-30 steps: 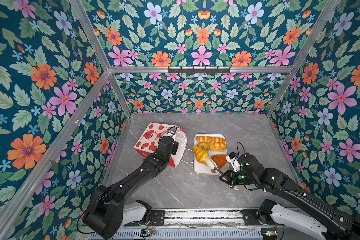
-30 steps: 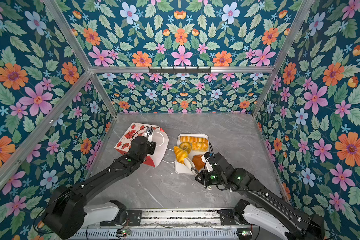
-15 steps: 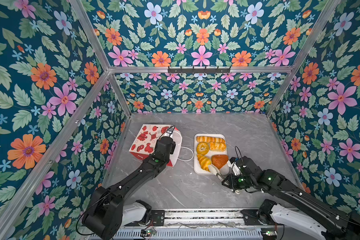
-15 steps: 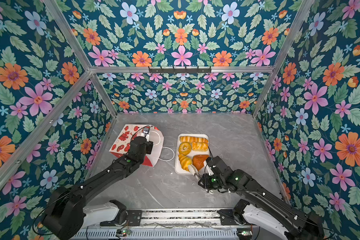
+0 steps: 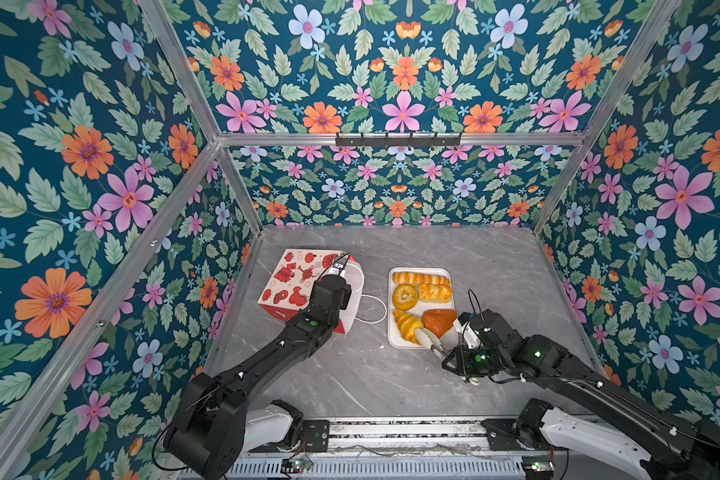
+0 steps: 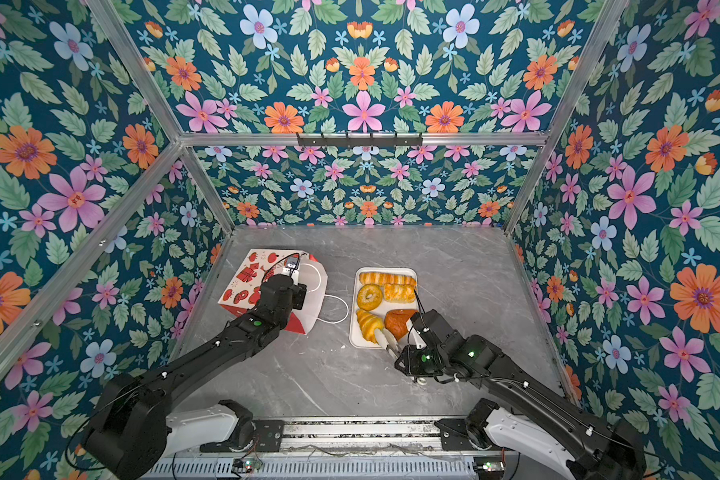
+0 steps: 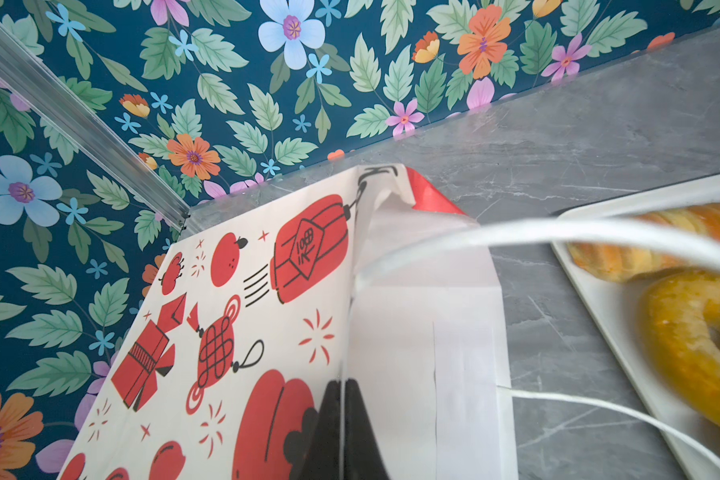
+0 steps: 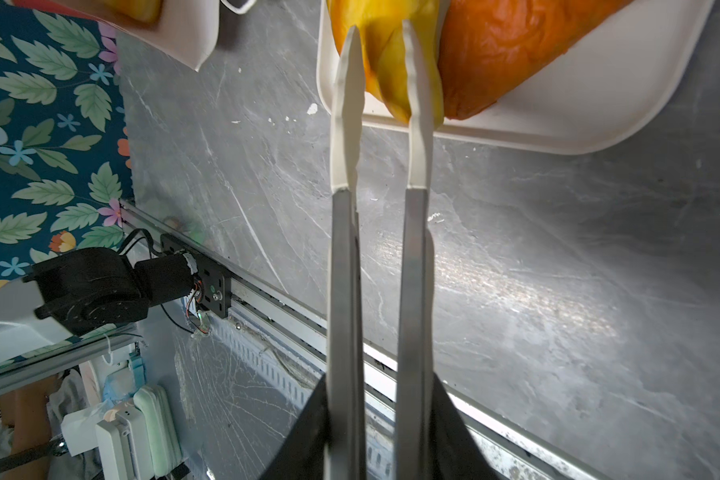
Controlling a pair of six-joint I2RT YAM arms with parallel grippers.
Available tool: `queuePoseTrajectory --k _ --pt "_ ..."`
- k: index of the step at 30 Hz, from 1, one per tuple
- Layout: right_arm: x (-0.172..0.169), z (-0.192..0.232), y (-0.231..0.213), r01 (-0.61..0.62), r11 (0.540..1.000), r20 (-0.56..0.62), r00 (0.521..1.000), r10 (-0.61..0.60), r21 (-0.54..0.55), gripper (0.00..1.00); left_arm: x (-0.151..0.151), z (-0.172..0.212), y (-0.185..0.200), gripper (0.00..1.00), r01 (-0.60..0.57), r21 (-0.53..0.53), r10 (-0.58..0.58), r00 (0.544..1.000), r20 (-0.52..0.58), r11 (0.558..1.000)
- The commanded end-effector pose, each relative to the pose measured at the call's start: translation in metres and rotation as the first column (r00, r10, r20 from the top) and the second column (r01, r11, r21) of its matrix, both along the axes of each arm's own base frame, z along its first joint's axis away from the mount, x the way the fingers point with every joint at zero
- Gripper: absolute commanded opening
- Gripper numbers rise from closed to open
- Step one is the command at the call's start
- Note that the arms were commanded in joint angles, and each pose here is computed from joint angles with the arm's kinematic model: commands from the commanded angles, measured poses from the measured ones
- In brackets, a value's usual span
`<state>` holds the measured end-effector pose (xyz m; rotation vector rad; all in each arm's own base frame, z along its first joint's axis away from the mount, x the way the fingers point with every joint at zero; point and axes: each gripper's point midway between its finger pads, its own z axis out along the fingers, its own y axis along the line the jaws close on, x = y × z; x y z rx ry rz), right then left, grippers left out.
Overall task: Take the fake bread out of the paper bag
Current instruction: 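Lower the yellow croissant-shaped bread onto the tray with the tongs, then open the tongs to release the yellow bread and draw back, then move the tongs back into the bag opening held by the left gripper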
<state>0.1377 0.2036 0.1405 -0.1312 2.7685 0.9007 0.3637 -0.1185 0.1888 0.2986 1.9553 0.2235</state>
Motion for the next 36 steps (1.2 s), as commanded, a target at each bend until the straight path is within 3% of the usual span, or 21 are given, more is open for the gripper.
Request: queuePoseTrajectory --k 1,5,15,22,28,32,36 --pt "0.005 0.006 -0.004 0.012 1.000 0.040 0.999 -0.011 -0.015 0.39 0.003 0.005 -0.002 0.00 -0.003 -0.024 0.004 1.000 0.025 1.000" --pt "0.007 0.011 -0.006 0.016 1.000 0.061 0.998 -0.015 -0.017 0.45 0.004 0.005 -0.002 0.00 -0.001 -0.026 0.001 1.000 0.026 1.000" --pt "0.020 0.050 0.002 -0.022 0.998 0.218 0.976 0.008 0.062 0.45 0.003 0.010 -0.015 0.00 0.075 -0.038 -0.074 0.997 0.030 0.996" --pt "0.036 0.083 0.053 -0.170 0.962 0.293 0.951 0.103 0.214 0.44 -0.002 0.027 -0.040 0.00 0.242 -0.028 -0.240 0.970 0.047 0.970" --pt "0.046 0.096 0.098 -0.289 0.918 0.343 0.920 0.189 0.272 0.43 -0.010 0.037 -0.057 0.00 0.359 -0.023 -0.357 0.932 0.060 0.933" --pt "0.050 0.087 0.125 -0.342 0.896 0.329 0.912 0.244 0.284 0.42 -0.011 0.037 -0.071 0.00 0.427 -0.019 -0.426 0.904 0.044 0.904" --pt "0.061 0.065 0.137 -0.329 0.910 0.287 0.924 0.254 0.252 0.39 -0.011 0.031 -0.079 0.00 0.464 -0.024 -0.464 0.886 0.027 0.885"
